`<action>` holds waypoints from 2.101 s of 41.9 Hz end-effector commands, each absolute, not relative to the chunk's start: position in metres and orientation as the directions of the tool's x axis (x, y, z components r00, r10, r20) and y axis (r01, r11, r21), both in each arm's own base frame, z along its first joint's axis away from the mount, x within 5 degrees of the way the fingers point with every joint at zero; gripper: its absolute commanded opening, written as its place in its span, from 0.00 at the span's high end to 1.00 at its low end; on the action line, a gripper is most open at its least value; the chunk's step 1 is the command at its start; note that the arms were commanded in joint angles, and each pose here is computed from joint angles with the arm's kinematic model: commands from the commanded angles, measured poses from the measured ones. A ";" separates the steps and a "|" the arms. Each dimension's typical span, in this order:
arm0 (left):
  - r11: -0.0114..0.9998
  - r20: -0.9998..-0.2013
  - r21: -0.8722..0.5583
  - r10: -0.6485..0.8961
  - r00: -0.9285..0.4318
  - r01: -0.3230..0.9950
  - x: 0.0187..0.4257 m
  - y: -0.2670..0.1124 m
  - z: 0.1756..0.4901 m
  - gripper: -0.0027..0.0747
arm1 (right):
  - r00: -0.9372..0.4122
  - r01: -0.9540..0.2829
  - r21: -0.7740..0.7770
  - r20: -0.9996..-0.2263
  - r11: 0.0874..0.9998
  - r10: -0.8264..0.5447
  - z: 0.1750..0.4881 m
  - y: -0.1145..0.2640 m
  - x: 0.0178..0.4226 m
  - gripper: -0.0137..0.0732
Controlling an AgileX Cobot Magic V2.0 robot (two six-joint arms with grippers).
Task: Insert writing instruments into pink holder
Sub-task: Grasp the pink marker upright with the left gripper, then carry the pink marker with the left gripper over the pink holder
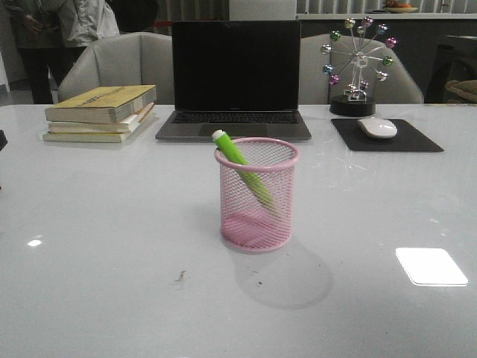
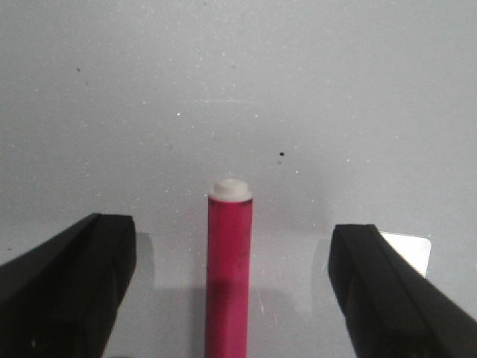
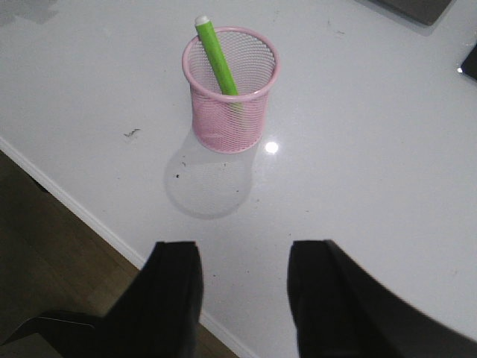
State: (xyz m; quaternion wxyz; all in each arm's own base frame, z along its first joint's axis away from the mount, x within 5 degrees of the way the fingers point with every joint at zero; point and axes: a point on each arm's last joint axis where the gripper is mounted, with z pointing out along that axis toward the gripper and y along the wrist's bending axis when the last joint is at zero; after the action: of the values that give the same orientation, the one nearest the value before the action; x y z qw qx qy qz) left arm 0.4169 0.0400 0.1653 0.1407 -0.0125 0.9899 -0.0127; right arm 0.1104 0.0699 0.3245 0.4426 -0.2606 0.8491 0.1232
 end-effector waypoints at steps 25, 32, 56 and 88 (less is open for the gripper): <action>0.999 -0.332 -0.033 -0.036 -0.942 -0.026 0.423 0.041 0.181 0.69 | -0.399 -0.552 -0.028 -0.868 0.834 -0.294 0.339 0.071 0.112 0.38; 0.999 -0.349 -0.032 -0.035 -0.936 -0.025 0.421 0.041 0.191 0.84 | -0.399 -0.552 -0.028 -0.868 0.834 -0.294 0.339 0.071 0.112 0.38; 0.987 -0.909 -0.087 -0.022 -0.417 0.137 0.310 -0.051 0.309 0.85 | -0.399 -0.552 -0.028 -0.868 0.834 -0.294 0.339 0.071 0.112 0.38; 0.779 -0.967 -0.068 -0.205 0.150 0.624 0.242 -0.249 0.291 0.85 | -0.399 -0.552 -0.028 -0.868 0.834 -0.294 0.339 0.071 0.112 0.38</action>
State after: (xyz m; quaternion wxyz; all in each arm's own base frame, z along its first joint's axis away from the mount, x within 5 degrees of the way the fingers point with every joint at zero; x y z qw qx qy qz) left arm 0.2370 -0.2404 0.2666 0.6867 0.2071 0.6468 -0.2592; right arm 0.1104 0.0699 0.3245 0.4426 -0.2606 0.8491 0.1232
